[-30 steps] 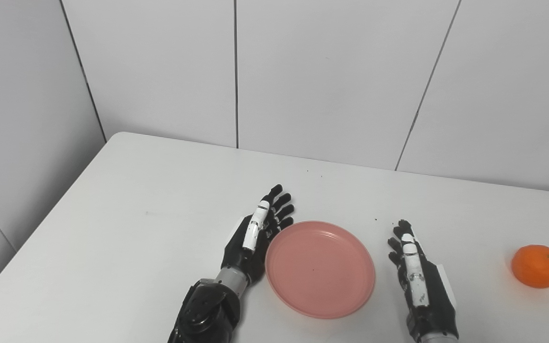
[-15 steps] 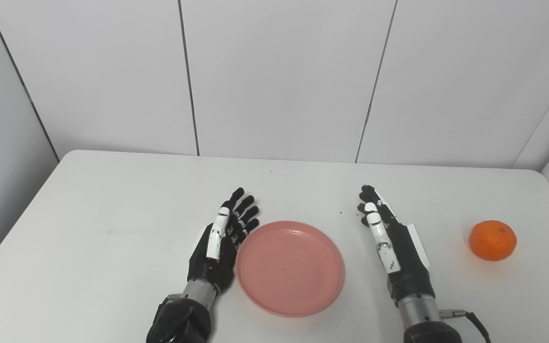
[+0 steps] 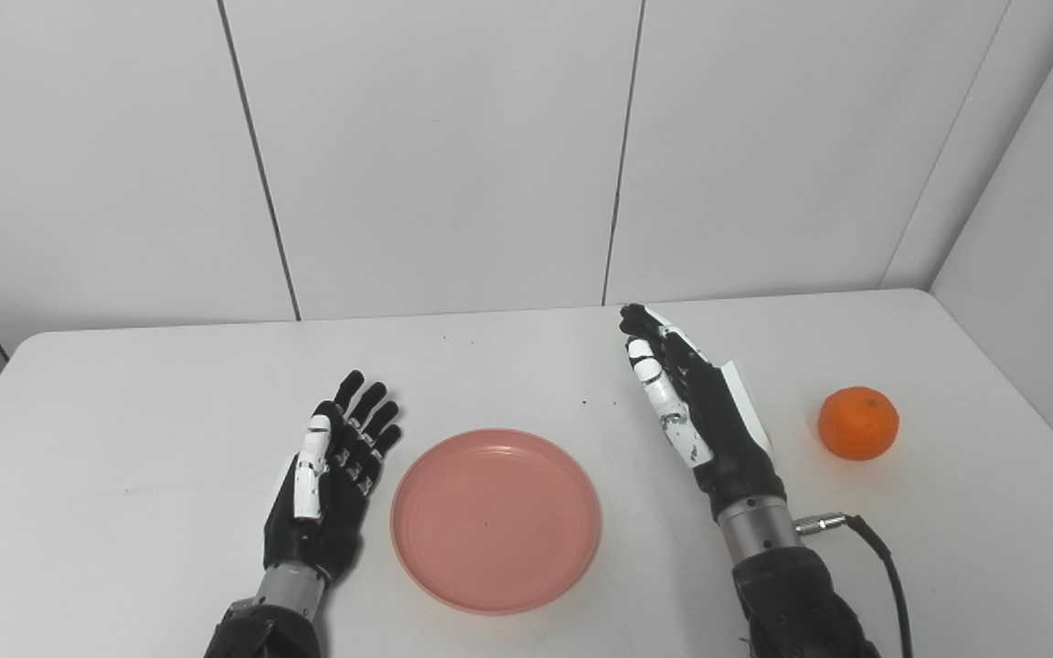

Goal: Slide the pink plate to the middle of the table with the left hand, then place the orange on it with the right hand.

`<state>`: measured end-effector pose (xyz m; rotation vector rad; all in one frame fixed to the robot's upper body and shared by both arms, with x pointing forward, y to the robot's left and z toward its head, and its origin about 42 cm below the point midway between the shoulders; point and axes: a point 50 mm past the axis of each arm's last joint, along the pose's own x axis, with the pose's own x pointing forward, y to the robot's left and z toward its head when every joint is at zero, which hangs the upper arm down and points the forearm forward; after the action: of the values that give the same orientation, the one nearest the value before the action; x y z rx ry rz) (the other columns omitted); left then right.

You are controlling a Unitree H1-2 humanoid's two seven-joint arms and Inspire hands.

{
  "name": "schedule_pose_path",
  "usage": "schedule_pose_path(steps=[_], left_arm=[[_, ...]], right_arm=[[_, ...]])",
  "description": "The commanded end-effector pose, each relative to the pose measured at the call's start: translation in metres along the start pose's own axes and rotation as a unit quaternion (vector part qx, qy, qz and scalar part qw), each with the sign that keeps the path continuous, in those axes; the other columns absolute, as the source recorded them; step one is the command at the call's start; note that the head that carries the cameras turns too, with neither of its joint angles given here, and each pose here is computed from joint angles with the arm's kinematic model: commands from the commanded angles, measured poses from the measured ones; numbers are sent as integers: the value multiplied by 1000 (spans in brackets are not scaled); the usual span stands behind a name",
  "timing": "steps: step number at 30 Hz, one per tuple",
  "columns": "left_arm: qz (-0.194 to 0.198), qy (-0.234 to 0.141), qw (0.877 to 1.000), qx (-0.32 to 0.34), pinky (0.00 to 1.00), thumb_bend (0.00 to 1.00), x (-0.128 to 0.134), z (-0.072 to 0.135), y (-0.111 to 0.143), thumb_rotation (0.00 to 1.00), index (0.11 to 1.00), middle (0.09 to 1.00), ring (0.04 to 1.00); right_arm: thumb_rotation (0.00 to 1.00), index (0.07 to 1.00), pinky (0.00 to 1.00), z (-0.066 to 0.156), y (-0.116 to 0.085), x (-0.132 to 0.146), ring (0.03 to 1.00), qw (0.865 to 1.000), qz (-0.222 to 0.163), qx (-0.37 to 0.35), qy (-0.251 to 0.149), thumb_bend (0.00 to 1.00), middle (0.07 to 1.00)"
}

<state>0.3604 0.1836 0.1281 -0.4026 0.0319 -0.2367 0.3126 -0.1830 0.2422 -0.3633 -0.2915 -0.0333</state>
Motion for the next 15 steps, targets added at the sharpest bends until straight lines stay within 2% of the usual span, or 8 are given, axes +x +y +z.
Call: schedule_pose_path(steps=[1, 6, 8, 9, 11, 12, 15], left_arm=[[25, 52, 998, -6, 979, 352, -11, -21, 18, 1000, 961, 961, 958], [19, 49, 999, -15, 998, 347, -11, -20, 28, 1000, 976, 971, 971], [16, 48, 998, -21, 1000, 339, -10, -20, 32, 1000, 985, 980, 980], [15, 48, 998, -24, 1000, 336, -10, -19, 33, 1000, 989, 987, 984], [15, 49, 998, -27, 1000, 333, -10, -19, 36, 1000, 992, 991, 986], [16, 50, 998, -28, 1000, 330, -10, -18, 36, 1000, 993, 992, 986], [18, 52, 998, -32, 1000, 323, -10, -18, 40, 1000, 994, 991, 988]], right_arm=[[962, 852, 784, 18, -12, 9, 838, 998, -22, -37, -41, 423, 858], [936, 860, 776, 17, -28, 18, 841, 991, -42, -112, -56, 552, 862], [895, 864, 779, 17, -36, 21, 849, 988, -58, -132, -54, 599, 870], [839, 868, 782, 17, -39, 22, 851, 987, -65, -138, -52, 655, 873], [777, 870, 783, 17, -46, 24, 851, 986, -76, -141, -48, 704, 874], [709, 870, 777, 17, -50, 25, 848, 986, -83, -140, -44, 745, 872], [575, 869, 770, 15, -62, 29, 844, 982, -107, -153, -39, 801, 864]])
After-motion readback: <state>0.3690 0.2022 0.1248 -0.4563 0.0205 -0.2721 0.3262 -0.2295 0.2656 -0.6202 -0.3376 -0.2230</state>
